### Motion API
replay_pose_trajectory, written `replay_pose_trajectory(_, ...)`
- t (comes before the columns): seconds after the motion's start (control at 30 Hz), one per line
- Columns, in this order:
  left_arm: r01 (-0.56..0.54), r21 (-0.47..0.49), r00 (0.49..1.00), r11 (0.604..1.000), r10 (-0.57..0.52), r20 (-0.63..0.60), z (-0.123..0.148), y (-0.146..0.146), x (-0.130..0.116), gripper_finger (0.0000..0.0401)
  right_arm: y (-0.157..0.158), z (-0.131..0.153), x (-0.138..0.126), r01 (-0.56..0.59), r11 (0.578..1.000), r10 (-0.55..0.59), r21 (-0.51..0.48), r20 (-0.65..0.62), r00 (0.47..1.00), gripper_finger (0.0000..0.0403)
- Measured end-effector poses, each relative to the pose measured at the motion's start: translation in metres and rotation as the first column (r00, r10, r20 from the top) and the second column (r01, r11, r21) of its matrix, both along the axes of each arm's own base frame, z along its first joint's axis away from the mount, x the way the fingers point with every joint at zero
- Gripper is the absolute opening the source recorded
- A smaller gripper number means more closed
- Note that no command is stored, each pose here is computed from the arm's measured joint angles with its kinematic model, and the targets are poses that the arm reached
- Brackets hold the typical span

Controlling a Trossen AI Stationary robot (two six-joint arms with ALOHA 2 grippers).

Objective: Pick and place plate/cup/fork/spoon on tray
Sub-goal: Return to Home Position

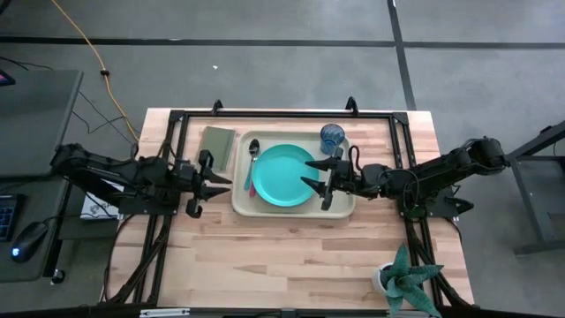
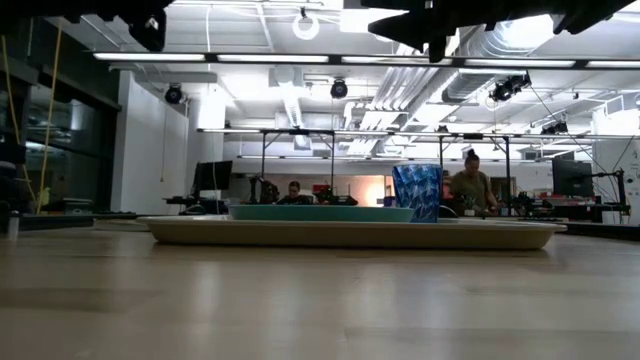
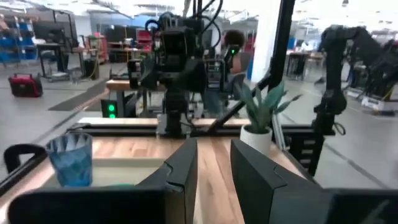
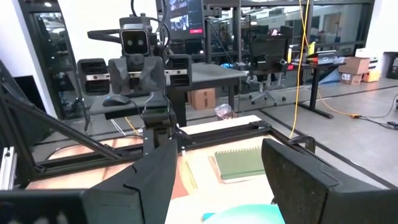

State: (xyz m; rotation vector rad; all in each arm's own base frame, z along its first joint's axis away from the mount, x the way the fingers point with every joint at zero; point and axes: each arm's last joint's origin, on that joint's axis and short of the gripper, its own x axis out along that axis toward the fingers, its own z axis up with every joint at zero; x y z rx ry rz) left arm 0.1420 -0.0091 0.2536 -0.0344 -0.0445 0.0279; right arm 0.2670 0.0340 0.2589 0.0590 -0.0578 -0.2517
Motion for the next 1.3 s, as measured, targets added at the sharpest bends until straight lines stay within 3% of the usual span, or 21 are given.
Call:
replay_pose_trajectory(0.17,-0.03,0.02,0.999,0.999,0.03,0.034,0.005,0.004,-0.015,0.0068,0.0,0.0,0.0,0.0,1.0,0.0,0.0,-0.002,1.0,0.0227)
replay_pose_trajectory(0.27,-0.064,0.013,0.996,0.998,0.063,0.062,0.008,0.006,-0.03,0.0038,0.0,-0.002,0.0,0.0,1.0,0.0,0.002,-0.016,1.0,0.0227)
replay_pose_trajectory(0.37,-0.1,-0.007,0.989,0.995,0.1,0.111,-0.002,0.008,-0.043,0.0007,0.0,-0.002,0.0,0.0,1.0,0.0,0.004,-0.024,1.0,0.0227)
replay_pose_trajectory(0.6,-0.126,0.002,0.976,0.992,0.123,0.177,-0.034,0.01,-0.058,0.0001,0.0,-0.002,0.0,0.002,1.0,-0.002,0.004,-0.024,1.0,0.0227)
replay_pose_trajectory(1.03,-0.111,0.012,0.992,0.994,0.11,0.065,-0.073,0.009,-0.047,0.0,0.0,-0.004,0.0,0.0,1.0,0.0,0.0,-0.043,0.999,0.0227)
replay_pose_trajectory(1.3,-0.08,0.014,0.991,0.997,0.078,0.113,-0.07,0.008,-0.047,0.0,0.0,-0.005,0.0,-0.001,1.0,0.001,0.0,-0.046,0.999,0.0227)
